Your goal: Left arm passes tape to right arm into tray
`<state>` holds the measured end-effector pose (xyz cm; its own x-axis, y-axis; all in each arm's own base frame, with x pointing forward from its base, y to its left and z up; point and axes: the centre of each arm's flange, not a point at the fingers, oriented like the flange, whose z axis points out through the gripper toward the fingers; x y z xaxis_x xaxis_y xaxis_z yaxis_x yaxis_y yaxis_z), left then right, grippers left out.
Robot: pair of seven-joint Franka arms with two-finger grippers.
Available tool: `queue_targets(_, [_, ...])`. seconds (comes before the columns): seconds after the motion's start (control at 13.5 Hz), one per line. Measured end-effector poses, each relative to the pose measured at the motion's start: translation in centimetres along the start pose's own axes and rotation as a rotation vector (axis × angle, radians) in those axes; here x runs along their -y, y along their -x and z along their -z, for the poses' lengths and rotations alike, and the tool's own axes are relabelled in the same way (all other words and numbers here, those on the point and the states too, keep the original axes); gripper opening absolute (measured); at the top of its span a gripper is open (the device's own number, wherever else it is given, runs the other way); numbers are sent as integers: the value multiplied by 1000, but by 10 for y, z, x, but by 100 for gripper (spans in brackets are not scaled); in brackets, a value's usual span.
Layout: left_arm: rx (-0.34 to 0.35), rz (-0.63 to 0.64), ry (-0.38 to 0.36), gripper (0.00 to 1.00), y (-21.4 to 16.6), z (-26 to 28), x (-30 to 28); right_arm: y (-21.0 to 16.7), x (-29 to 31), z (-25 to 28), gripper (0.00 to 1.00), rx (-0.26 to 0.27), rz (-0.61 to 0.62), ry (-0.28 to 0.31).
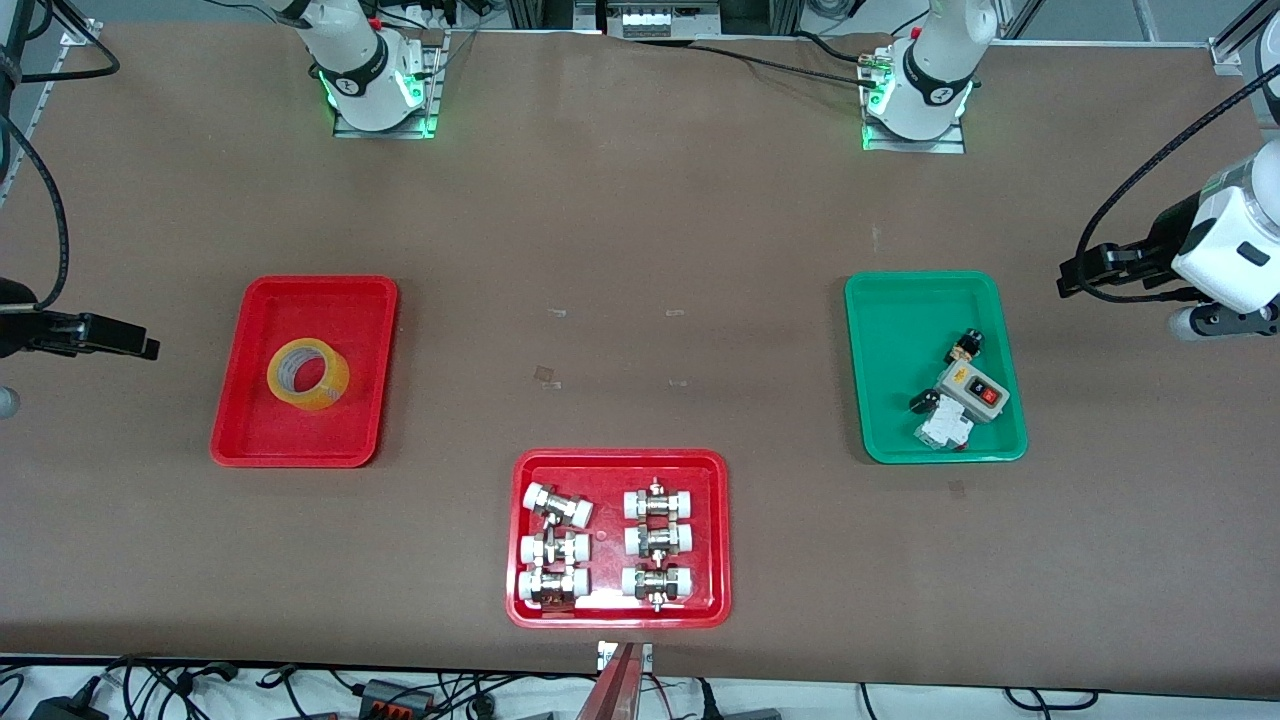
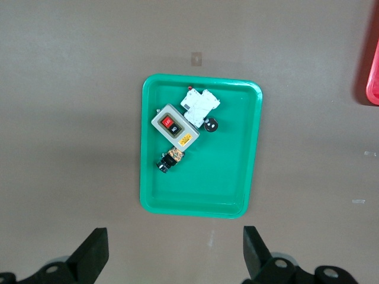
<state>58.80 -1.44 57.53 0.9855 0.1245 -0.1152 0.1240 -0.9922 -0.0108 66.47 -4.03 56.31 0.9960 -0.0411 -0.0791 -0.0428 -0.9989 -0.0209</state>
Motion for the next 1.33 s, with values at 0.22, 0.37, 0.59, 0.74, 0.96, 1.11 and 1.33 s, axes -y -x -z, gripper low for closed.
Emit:
queue_targets(0.22, [0,1,3,100,0,0,1,6,9,9,100,-71,9,39])
queue_targets(0.37, [-1,1,5,100,0,0,0,19,8,9,100,-81,6,43])
queue_targets(0.59, [-2,1,6,100,0,0,0,40,6,10,100,-84,6,45])
queue_targets(0.74, [-3,1,7,100,0,0,0,53,6,7,100,-99,8,48])
queue_targets(0.96, [-3,1,8,100,0,0,0,74,6,-7,100,-105,10,46])
queue_targets(1.11, [-1,0,18,100,0,0,-1,84,5,-15,100,-97,10,45])
queue_targets(1.33, [-1,0,20,100,0,0,-2,90,6,-12,100,-98,11,44])
